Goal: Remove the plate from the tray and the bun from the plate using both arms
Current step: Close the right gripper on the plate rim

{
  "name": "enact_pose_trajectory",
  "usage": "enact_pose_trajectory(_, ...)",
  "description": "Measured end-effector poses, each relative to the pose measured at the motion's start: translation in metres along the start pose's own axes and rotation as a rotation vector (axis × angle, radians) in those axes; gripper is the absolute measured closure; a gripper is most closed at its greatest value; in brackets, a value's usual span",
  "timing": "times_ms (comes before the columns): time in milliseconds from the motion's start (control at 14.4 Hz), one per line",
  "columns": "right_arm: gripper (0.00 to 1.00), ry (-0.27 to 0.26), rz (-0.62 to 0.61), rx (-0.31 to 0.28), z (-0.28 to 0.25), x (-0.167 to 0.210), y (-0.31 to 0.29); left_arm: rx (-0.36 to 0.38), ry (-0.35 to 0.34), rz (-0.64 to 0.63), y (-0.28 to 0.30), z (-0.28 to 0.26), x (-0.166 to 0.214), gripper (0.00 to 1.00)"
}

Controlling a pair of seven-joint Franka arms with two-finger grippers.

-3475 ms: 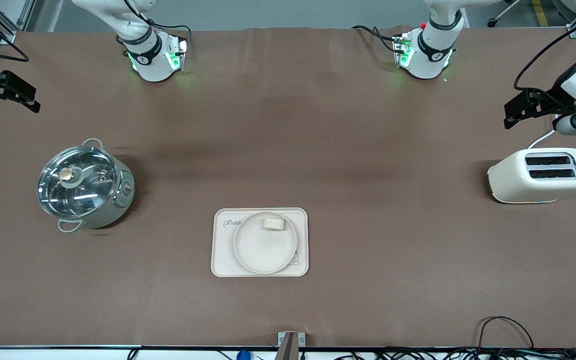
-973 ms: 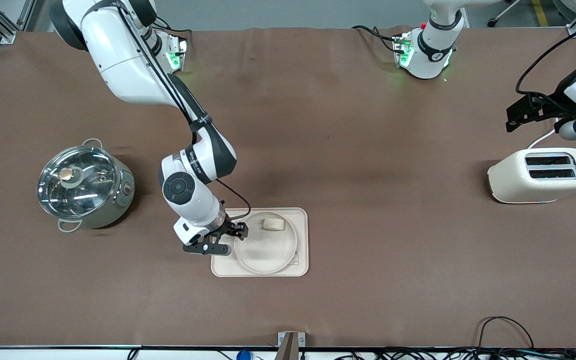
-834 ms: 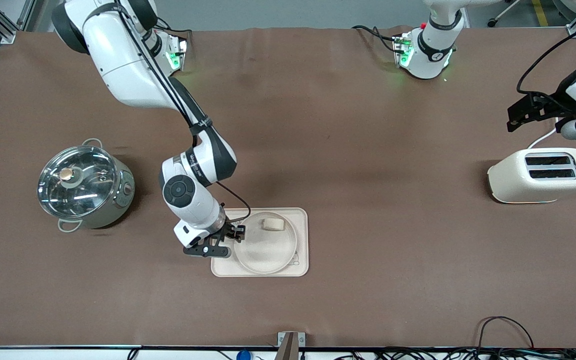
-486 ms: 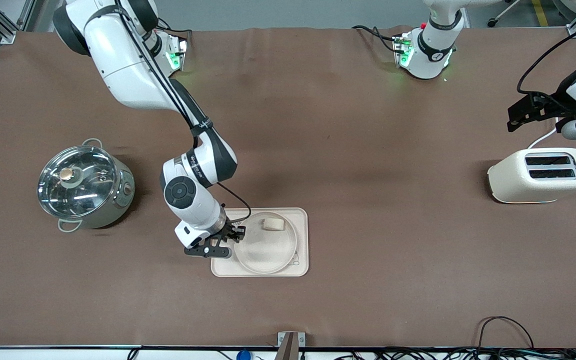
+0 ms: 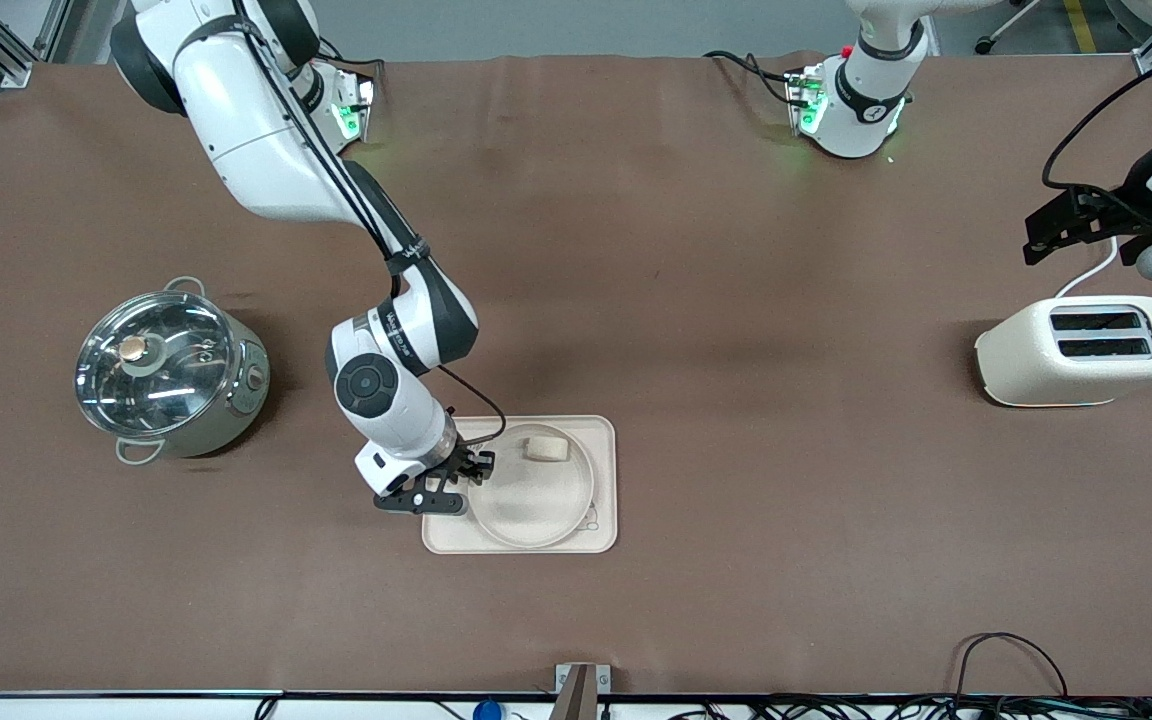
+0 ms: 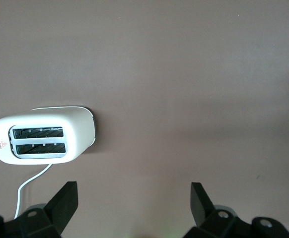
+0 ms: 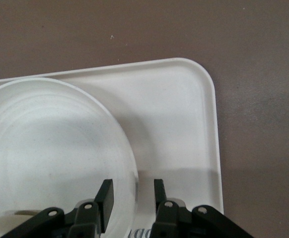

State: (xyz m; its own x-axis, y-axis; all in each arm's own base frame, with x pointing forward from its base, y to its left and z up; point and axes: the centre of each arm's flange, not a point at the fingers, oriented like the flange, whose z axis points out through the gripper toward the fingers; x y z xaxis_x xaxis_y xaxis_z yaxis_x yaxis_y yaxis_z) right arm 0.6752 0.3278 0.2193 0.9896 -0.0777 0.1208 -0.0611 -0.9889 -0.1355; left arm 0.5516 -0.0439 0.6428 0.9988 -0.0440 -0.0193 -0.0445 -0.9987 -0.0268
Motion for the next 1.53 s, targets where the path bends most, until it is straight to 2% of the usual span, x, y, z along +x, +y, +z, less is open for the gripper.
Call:
enact_pose_trajectory(278, 0.59, 0.024, -0.002, 0.013, 0.003, 0.001, -0.002, 0.000, 0.003, 0.000, 0.000, 0.000, 0.000, 0.00)
enact_pose_trajectory(625, 0.67, 0.025, -0.001, 0.013, 0.009, 0.000, -0.001, -0.002, 0.051, 0.000, 0.000, -0.005, 0.005, 0.00)
enact_pose_trajectory(1042, 0.71, 0.026, 0.000, 0.012, 0.014, 0.000, 0.001, -0.002, 0.058, 0.000, 0.000, -0.005, 0.006, 0.00)
enact_pose_trajectory(1181, 0.77, 0.026, 0.001, 0.012, 0.018, -0.001, 0.002, -0.003, 0.061, 0.000, 0.000, -0.006, 0.006, 0.00)
enact_pose_trajectory(1320, 0.95, 0.027, 0.002, 0.014, 0.019, -0.001, 0.002, -0.003, 0.064, 0.000, 0.000, -0.006, 0.007, 0.00)
enact_pose_trajectory(1529, 0.96, 0.031, 0.007, 0.019, 0.016, 0.001, 0.001, -0.003, 0.064, 0.003, 0.002, -0.006, 0.007, 0.00)
